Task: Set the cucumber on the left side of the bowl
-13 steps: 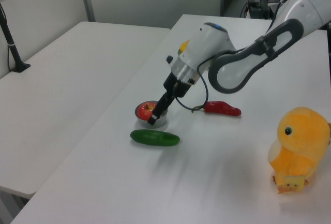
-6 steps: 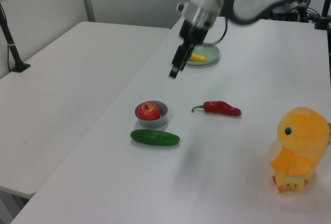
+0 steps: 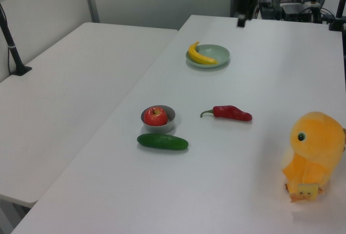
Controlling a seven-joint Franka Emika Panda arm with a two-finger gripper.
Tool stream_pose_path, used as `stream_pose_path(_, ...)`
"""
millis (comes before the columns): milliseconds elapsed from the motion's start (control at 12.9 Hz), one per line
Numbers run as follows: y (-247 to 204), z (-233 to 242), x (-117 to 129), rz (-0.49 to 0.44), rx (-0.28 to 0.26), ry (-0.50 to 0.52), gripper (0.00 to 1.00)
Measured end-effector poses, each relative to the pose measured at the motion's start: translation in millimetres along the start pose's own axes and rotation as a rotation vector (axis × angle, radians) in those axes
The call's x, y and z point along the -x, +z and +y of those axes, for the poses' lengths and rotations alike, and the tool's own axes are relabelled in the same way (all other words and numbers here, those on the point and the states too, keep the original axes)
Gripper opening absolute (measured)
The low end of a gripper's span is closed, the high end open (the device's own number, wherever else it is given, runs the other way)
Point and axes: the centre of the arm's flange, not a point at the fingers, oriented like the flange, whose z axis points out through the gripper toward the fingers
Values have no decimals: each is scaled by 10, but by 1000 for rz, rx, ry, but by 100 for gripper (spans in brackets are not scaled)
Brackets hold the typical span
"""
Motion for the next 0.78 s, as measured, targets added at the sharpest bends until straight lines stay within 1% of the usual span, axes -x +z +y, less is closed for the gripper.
stream_pose_path(156,-175,436,114,-20,31,73,100)
stream_pose_path(311,-177,812,118,-33,36,128,100)
stream_pose_path(389,-132,893,115,-42,43,123,100)
stream_pose_path(545,-88,919,60,-14,62,70,100)
stream_pose_path(623,-92,945,44,-1,63,39,100)
stream_pose_path(778,-108,1000,35,8,64,16,100)
